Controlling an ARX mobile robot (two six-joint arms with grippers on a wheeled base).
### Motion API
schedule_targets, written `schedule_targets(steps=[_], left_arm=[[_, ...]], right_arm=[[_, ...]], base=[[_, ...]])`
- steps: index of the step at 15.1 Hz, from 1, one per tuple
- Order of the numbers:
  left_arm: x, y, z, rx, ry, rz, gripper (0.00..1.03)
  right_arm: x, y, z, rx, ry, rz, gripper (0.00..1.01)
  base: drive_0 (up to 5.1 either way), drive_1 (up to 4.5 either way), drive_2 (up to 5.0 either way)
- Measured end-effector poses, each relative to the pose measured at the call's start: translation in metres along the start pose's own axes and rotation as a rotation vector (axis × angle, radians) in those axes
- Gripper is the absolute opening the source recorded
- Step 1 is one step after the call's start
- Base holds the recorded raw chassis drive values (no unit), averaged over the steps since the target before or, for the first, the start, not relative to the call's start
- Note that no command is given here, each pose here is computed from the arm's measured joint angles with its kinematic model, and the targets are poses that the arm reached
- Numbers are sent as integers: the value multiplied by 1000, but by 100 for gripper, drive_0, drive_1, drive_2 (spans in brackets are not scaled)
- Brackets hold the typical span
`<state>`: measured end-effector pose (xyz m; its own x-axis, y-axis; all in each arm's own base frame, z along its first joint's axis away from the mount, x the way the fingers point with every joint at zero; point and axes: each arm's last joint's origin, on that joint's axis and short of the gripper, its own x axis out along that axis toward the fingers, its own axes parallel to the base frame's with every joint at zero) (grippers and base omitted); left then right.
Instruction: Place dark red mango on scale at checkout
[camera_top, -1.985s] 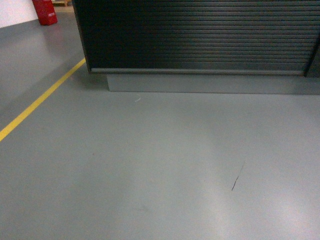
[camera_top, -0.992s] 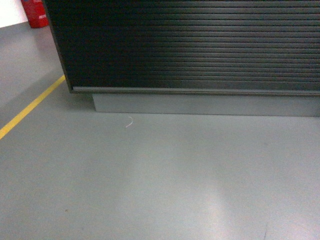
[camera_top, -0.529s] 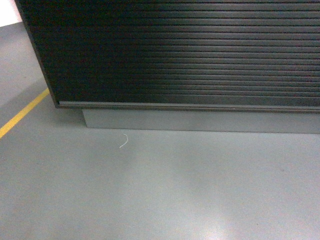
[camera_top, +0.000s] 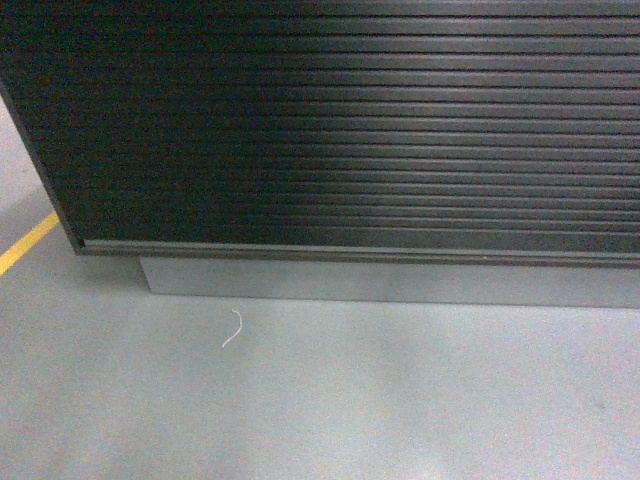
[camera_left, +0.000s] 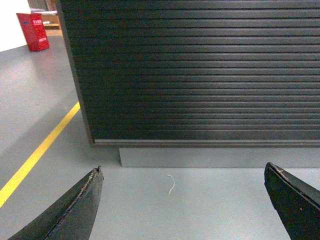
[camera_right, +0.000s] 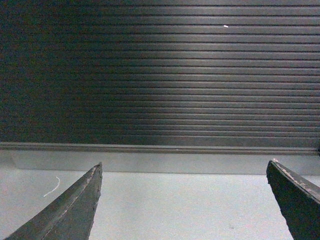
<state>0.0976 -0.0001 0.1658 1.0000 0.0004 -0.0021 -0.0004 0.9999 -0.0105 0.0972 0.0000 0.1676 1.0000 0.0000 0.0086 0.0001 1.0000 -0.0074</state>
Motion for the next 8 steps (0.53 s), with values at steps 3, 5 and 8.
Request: schedule_targets(steps=[3,5,8], left_arm=[[0,0,0,0,3,-1,98],[0,0,0,0,0,-1,98],[0,0,0,0,2,-1,98]], right_arm=[[0,0,-1,0,5,0,98],[0,0,-1,0,6,0,98],[0,0,0,0,4,0,98]], base=[[11,443,-421],[7,439,-425],[5,437,-427]])
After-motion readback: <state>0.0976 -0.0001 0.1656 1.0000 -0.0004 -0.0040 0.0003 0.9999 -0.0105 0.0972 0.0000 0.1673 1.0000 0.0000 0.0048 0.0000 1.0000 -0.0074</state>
